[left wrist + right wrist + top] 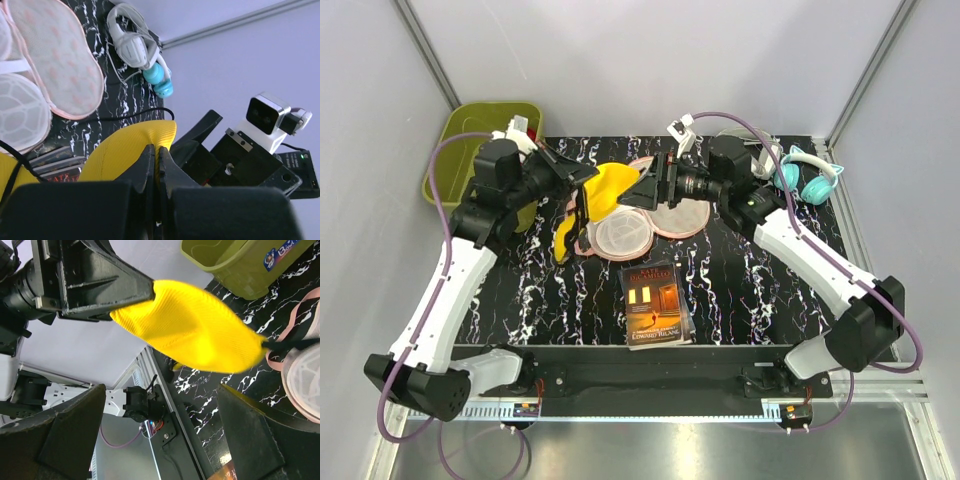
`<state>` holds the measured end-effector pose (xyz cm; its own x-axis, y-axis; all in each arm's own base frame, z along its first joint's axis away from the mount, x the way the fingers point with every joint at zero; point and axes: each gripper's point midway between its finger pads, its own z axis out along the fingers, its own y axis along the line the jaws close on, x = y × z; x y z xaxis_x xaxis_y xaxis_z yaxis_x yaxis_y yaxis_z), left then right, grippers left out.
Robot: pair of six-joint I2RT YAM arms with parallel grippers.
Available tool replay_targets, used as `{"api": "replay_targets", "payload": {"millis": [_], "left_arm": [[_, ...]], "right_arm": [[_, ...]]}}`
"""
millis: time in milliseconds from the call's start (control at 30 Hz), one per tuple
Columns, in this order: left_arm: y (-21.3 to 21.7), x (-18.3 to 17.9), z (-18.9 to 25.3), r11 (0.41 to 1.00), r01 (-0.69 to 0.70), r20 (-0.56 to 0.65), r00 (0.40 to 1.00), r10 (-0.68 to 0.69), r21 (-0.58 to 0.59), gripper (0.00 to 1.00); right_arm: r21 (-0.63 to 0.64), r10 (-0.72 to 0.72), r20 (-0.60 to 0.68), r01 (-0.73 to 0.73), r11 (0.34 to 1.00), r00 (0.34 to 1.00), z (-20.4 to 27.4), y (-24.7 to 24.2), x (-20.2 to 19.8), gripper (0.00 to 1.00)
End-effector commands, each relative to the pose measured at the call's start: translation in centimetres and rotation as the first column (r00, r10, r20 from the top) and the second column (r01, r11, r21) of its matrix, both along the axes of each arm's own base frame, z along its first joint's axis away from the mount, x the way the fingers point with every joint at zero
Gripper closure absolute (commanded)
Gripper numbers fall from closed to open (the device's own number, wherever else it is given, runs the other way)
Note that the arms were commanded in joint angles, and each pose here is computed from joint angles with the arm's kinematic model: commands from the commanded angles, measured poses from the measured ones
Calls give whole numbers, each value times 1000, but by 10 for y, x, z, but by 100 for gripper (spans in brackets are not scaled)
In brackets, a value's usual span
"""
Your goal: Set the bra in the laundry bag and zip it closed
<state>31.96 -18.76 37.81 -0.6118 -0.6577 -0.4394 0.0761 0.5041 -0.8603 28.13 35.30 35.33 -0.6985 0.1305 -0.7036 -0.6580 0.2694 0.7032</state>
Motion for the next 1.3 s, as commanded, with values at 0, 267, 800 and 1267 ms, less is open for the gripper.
{"api": "replay_targets", "payload": {"millis": [0, 267, 800, 1267], "left_arm": [[-14, -12, 20, 993, 76, 81, 994, -69, -87, 100], [-18, 10, 14, 992, 43, 80, 996, -33, -116, 100], [-75, 117, -26, 991, -36, -13, 999, 35, -128, 100], [-121, 186, -42, 963, -124, -139, 986, 92, -241, 100]], "right_arm": [[41, 34, 38, -36, 999, 999, 8, 6, -3, 2], [-63, -110, -10, 109, 992, 994, -30, -17, 1, 0], [-289, -365, -26, 342, 894, 931, -78, -73, 32, 0], [-347, -424, -87, 371, 861, 902, -108, -96, 61, 0]]}}
